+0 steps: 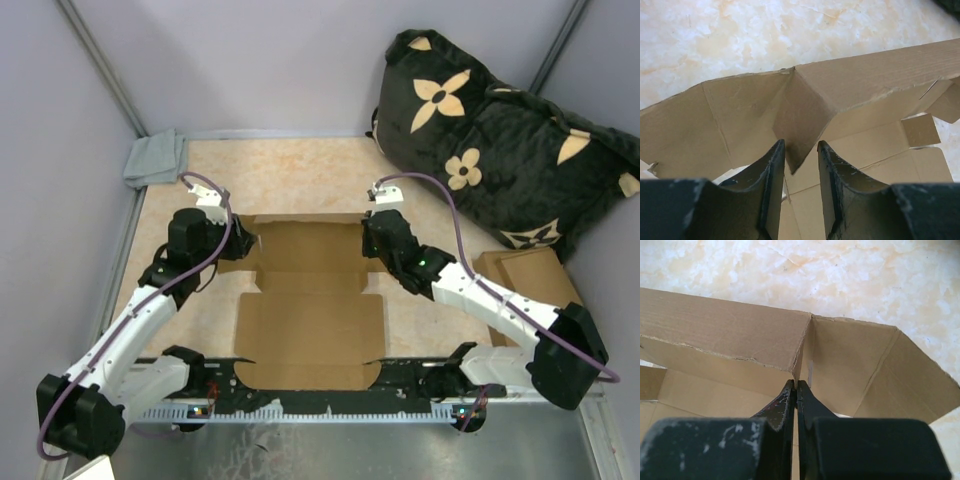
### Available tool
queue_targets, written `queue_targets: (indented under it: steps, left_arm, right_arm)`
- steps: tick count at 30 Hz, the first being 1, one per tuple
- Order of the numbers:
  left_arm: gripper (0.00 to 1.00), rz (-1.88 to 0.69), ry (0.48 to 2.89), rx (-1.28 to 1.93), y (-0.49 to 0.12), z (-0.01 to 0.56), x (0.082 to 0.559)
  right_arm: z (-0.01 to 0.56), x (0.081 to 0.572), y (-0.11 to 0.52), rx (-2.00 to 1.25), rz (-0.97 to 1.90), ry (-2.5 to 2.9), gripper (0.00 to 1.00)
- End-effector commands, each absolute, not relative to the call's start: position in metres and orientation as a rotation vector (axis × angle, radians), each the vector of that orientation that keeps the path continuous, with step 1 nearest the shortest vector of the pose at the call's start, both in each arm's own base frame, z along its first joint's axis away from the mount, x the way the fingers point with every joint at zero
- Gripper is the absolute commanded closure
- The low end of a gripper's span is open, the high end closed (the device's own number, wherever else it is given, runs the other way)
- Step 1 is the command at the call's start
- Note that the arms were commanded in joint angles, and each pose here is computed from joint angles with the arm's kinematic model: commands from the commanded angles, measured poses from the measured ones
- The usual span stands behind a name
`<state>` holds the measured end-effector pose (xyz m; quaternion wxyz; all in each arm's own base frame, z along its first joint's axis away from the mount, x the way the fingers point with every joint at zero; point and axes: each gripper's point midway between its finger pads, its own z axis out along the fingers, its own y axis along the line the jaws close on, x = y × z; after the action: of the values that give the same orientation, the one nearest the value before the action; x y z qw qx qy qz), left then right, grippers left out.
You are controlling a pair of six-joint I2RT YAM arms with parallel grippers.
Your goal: Fold the paper box
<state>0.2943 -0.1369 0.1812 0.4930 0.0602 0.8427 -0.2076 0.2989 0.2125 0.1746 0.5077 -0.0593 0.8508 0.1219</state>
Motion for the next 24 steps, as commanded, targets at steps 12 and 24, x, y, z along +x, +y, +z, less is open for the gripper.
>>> queue_targets:
  steps: [12,24]
  left_arm:
    - [0.90,-0.535,1.958,0.096,-0.142,0.204,0.309]
    - [1.00,-0.448,1.763,0.047,-0.128,0.238,0.331]
  right_arm:
    - [0.229,0.303,0.234,-0.146,0.438,1.772,1.00]
    - [0.262,0.340,0.246,-0.131,0.350,1.606,1.00]
